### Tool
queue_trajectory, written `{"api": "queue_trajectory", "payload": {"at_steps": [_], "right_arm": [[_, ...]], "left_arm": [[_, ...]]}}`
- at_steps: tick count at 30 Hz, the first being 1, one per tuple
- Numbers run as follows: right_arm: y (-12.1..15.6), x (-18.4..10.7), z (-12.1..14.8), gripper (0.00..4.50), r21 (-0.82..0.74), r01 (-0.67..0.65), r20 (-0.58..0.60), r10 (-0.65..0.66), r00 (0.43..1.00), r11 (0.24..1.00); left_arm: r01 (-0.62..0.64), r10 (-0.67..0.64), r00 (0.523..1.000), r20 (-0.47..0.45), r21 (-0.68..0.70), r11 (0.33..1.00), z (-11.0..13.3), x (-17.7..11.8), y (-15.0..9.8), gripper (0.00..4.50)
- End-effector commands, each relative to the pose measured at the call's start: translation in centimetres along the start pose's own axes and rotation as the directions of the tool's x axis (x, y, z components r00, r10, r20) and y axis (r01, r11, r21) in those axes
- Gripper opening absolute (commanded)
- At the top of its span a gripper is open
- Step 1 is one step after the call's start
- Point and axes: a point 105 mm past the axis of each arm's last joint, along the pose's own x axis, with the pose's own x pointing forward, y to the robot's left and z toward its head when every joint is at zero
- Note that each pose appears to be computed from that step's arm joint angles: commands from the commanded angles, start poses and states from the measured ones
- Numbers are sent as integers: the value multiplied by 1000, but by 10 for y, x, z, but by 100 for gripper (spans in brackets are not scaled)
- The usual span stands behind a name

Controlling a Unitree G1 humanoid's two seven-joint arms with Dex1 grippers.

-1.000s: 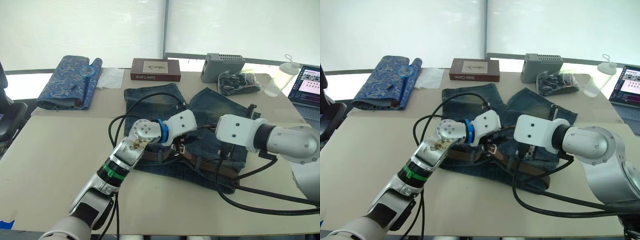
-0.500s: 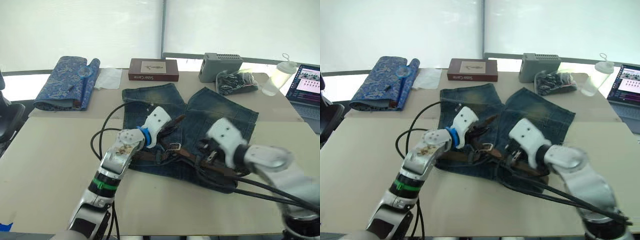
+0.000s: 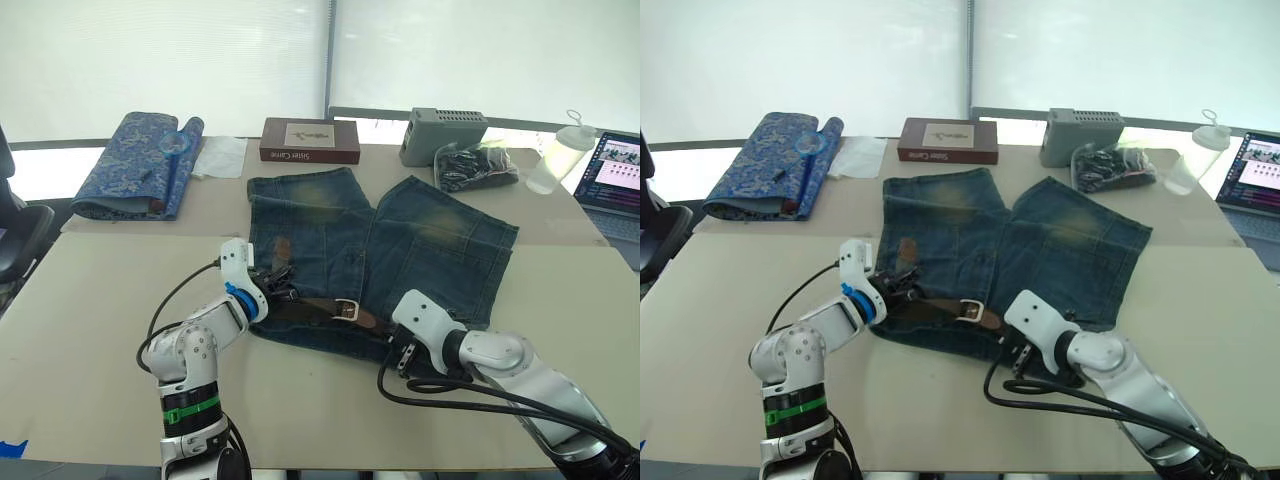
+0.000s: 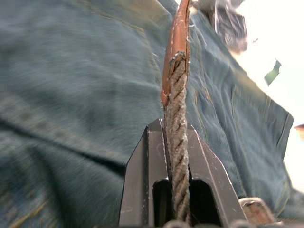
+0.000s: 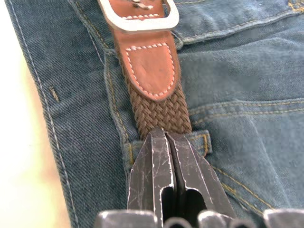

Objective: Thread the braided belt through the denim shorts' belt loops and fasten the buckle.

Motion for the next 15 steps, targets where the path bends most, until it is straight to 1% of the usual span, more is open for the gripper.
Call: {"api": "queue_trajectory", "payload": {"at_steps": [1, 3, 6, 8, 11, 15], "right_arm": [[-7, -7, 4, 4, 0, 34, 15, -34, 999, 999], [-11, -12, 22, 4, 69, 42, 92, -48, 995, 997], [-9, -21, 54, 4, 137, -22, 233, -11, 972, 990], [-6, -21, 70, 4, 164, -58, 295, 8, 956, 985], [-6, -10, 78, 4, 160, -66, 294, 16, 956, 985], [-7, 13, 77, 4, 125, -54, 245, 22, 969, 991]], "left_arm": [[-65, 64, 997, 40, 19, 998, 6, -10, 12, 0], [-40, 38, 999, 18, 68, 997, -2, -10, 5, 0], [-43, 42, 998, 41, 22, 999, -1, -9, 5, 0], [-45, 46, 998, 53, -16, 999, 0, -8, 7, 0], [-45, 47, 997, 56, -40, 998, 0, -8, 8, 0], [-44, 47, 997, 60, -62, 997, -2, -8, 9, 0]]}}
